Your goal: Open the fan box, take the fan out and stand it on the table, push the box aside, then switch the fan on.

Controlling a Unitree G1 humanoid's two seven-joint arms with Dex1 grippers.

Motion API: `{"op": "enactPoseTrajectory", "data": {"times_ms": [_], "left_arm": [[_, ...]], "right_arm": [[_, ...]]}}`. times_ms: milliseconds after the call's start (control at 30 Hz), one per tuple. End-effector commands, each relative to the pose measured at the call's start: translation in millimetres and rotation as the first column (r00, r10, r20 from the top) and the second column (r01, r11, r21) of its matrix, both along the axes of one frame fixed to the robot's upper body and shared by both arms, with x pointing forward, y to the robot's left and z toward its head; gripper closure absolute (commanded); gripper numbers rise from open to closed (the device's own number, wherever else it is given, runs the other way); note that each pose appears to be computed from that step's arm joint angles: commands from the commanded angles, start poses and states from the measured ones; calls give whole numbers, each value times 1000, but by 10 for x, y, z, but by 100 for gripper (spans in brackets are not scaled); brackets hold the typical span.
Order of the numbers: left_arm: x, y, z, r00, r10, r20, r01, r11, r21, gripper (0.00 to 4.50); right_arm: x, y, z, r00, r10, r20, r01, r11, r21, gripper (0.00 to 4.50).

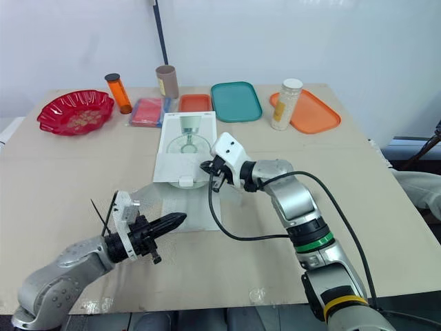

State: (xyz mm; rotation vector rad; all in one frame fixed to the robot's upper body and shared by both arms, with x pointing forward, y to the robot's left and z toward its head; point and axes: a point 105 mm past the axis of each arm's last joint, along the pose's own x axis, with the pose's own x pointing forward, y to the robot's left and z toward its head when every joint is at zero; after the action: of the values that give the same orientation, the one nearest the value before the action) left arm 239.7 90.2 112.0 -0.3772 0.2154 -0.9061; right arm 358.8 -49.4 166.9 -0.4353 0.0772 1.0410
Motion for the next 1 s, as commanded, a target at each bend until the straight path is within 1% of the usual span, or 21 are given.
{"op": "enactPoseTrajectory", "data": {"times_ms": [33, 167, 267, 467, 500, 567, 633, 667, 700, 733, 767, 900, 1000], "left_arm": [[20, 47, 80, 999, 46, -5, -46, 996, -74, 450], [113, 72, 90, 991, 104, -81, -118, 975, -190, 450], [171, 51, 38, 985, 111, -130, -138, 966, -219, 450], [296, 70, -61, 970, 159, -183, -199, 953, -229, 450], [310, 86, -70, 967, 172, -189, -213, 950, -228, 408], [313, 97, -72, 966, 171, -193, -215, 948, -236, 387], [285, 87, -25, 972, 146, -187, -193, 943, -271, 311], [292, 79, -14, 971, 145, -190, -195, 940, -279, 272], [300, 74, -9, 970, 146, -193, -198, 939, -281, 249], [314, 66, -16, 968, 149, -202, -203, 938, -280, 204], [338, 56, -22, 966, 155, -207, -210, 937, -279, 172], [386, -6, -36, 965, 153, -214, -211, 936, -283, 172], [398, -67, -91, 966, 143, -215, -197, 946, -256, 172]], "right_arm": [[-1, 16, 13, 1000, 13, 12, -13, 1000, -13, 446], [-6, 3, -14, 1000, 14, 12, -14, 1000, -24, 446], [-13, 8, -18, 1000, 15, 12, -15, 1000, -25, 446], [-23, -6, -25, 1000, 14, 17, -13, 999, -33, 446], [-25, -8, -28, 1000, 14, 18, -13, 999, -35, 450], [-26, -11, -31, 1000, 13, 19, -12, 999, -37, 450], [-28, -14, -33, 1000, 13, 19, -12, 999, -37, 450], [-30, -13, -35, 1000, 12, 19, -11, 999, -37, 450], [-30, -12, -37, 1000, 11, 19, -11, 999, -37, 450], [-33, -8, -39, 1000, 11, 18, -11, 999, -36, 450], [-36, -4, -40, 1000, 11, 18, -11, 999, -35, 450], [-45, 0, -42, 1000, 11, 18, -10, 999, -35, 450], [-41, -4, -37, 1000, 9, 19, -8, 999, -35, 450]]}}
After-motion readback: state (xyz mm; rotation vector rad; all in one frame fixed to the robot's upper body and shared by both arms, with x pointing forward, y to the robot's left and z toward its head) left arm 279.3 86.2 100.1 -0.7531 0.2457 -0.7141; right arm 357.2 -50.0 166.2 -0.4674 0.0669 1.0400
